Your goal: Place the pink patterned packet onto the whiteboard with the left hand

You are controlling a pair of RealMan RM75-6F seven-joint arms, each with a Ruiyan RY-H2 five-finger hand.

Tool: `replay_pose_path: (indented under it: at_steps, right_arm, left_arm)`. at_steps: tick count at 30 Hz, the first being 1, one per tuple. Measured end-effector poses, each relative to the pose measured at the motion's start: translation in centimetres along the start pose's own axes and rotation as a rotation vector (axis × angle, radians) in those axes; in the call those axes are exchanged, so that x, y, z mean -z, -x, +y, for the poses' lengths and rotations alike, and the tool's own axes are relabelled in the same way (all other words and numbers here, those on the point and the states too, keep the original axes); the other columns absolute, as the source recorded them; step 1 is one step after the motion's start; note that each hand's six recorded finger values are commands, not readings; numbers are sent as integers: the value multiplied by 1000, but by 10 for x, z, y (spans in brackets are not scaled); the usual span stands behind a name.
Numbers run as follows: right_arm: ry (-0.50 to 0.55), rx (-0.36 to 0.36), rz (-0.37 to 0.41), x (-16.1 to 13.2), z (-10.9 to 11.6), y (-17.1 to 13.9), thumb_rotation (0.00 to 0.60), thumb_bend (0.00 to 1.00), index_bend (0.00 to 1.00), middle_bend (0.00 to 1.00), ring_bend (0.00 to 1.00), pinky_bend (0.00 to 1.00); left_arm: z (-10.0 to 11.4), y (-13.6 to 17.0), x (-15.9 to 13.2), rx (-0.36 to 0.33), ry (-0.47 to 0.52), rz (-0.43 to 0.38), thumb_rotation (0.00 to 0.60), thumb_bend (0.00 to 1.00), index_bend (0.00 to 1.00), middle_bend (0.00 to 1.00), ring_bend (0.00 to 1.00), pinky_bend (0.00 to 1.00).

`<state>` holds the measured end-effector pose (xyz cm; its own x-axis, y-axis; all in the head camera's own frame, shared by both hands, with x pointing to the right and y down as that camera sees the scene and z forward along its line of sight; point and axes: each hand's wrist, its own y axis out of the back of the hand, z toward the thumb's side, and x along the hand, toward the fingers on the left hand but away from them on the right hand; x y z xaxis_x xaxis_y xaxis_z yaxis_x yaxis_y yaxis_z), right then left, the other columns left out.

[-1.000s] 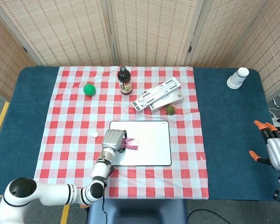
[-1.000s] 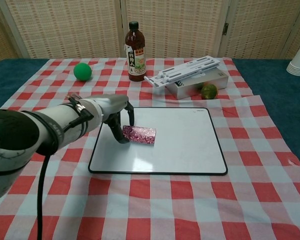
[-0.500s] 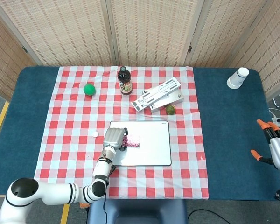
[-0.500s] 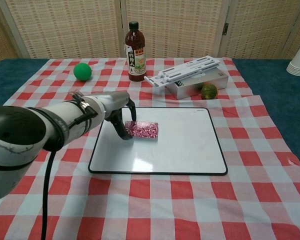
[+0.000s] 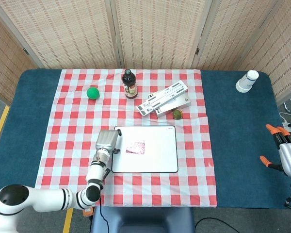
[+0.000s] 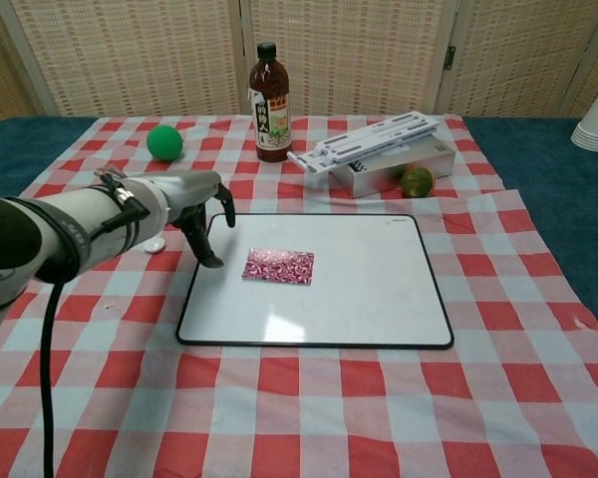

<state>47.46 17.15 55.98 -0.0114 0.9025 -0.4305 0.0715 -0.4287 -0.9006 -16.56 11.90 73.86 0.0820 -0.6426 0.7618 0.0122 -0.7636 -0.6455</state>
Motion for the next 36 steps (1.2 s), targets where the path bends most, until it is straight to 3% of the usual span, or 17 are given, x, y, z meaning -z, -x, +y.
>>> replay_pose_path:
  at_steps: [9,25,30,36]
  right_arm:
    - [0,-9,4,-2,-1,2,600,154,90,138,0,256]
    - [-7,-26,-6,-2,-6,3,600,154,90,139,0,256]
    - [-10,-29,-11,-2,-6,3,600,154,90,138,0,256]
    - [-12,-31,-11,-2,-7,3,600,154,89,139,0,255]
  left_arm:
    - [0,-3,37,-6,-85,68,600,248,395,1000,1000,965]
    - [0,-8,58,-66,-169,91,600,248,396,1000,1000,957]
    - [3,-10,60,-115,-212,92,600,250,402,1000,1000,956]
    - [0,-10,64,-106,-201,100,600,250,411,1000,1000,956]
